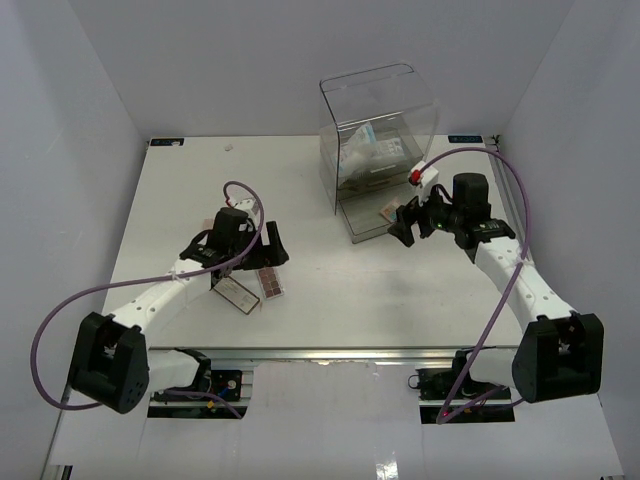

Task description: Organize the makeup

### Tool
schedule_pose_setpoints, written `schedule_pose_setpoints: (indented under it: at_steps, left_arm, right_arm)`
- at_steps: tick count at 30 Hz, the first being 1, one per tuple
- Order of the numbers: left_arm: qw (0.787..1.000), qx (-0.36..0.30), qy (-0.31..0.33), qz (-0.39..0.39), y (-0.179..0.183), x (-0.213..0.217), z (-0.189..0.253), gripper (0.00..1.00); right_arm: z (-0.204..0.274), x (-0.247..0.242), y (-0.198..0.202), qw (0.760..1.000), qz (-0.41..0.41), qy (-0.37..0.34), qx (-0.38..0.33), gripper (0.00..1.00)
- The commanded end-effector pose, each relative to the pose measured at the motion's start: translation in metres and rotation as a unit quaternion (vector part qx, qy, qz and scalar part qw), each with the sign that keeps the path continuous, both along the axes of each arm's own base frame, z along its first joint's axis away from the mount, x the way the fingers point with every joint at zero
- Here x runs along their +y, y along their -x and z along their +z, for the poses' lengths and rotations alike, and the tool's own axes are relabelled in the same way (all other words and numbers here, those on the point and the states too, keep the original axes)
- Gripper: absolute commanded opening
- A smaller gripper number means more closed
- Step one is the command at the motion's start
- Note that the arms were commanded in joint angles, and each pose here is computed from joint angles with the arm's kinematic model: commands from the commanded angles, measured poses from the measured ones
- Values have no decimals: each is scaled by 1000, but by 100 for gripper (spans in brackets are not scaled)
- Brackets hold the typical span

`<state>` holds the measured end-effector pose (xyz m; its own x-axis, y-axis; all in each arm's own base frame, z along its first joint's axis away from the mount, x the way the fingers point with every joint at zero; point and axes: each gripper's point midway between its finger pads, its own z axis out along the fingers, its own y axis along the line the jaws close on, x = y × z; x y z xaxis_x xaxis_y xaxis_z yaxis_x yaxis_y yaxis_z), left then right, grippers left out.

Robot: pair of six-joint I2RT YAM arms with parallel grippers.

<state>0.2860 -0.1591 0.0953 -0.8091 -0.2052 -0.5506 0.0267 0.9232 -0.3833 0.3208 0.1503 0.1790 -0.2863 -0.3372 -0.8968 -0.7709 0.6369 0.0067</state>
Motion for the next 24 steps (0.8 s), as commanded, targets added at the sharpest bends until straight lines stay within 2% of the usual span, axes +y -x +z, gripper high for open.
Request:
schedule_pose_setpoints:
  at_steps: [1,7,13,16,21,24]
  left_arm:
    - [988,60,-35,141,-9,26,-8,98]
    - [971,139,-68,180,-14,25,-45,98]
    - [967,152,-80,187,-17,23,-57,97]
    - [967,154,-83,185,-17,23,-59,85]
    - [969,159,-89,167,-18,18,-64,76]
    - [968,170,-104,152,-14,16,-73,74]
  right_arm:
    - [15,-2,16,999,20,-40,-26,90]
    - [16,-10,19,998,15,-56,-18,90]
    - [24,-13,23,997,14,-66,-26,90]
    - [24,-14,23,997,12,-69,-24,90]
    - [23,-15,22,997,9,-70,-20,90]
    - [22,-16,21,997,7,-71,-18,90]
